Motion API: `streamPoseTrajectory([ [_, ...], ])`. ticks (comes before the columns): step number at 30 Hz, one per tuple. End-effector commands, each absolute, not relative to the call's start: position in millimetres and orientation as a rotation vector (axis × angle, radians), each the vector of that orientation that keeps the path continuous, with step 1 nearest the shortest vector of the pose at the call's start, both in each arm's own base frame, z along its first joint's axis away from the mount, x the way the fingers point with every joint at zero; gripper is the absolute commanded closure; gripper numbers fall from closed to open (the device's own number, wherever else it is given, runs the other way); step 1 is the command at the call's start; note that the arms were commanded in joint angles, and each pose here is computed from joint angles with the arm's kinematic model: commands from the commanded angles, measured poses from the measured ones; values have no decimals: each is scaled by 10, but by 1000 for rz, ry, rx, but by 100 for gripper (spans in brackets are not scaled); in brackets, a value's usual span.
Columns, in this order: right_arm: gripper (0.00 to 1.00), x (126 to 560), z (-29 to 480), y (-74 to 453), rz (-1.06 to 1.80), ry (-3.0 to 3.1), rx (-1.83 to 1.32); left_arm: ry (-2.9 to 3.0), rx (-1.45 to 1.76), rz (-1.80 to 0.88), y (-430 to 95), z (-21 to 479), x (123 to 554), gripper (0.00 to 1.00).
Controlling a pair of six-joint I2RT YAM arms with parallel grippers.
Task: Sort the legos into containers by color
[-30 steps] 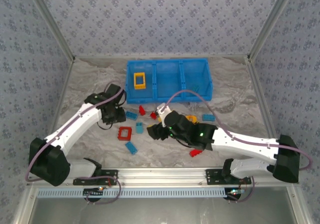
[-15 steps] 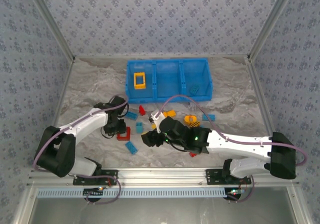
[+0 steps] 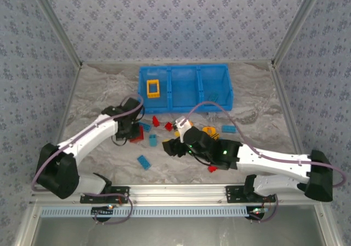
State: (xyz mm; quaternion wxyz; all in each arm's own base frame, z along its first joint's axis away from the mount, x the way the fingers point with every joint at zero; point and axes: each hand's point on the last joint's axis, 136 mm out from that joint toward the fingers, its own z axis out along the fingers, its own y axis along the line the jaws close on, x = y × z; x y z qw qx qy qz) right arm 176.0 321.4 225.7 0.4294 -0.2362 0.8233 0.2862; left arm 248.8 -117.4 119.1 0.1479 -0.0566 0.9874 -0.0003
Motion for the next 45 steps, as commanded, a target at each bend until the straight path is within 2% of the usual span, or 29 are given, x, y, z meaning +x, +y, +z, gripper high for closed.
streamPoseTrajectory([
  [1, 36, 2090, 2549, 2691, 465, 1982, -410, 2712, -123, -59, -1423, 1899, 2786, 96],
  [6, 35, 2520, 2892, 2197, 269, 1918, -223, 2630, -26, -152, -2110, 2282, 3436, 99],
  [10, 35, 2805, 3034, 1886, 227, 1910, -86, 2561, -15, -205, -2543, 2458, 3954, 100],
  [15, 35, 3111, 3040, 1651, 226, 1915, 8, 2532, -13, -243, -2995, 2363, 4517, 100],
  [20, 35, 3336, 2891, 1546, 228, 1952, 56, 2497, -22, -273, -3255, 2085, 4892, 100],
  [30, 35, 3579, 2624, 1566, 253, 1996, 80, 2432, -21, -312, -3533, 1578, 5295, 100],
  [36, 35, 3594, 2561, 1571, 279, 2011, 96, 2483, -99, -288, -3465, 1187, 5376, 100],
  [45, 35, 3542, 2514, 1562, 294, 2025, 102, 2510, -151, -301, -3492, 905, 5418, 96],
])
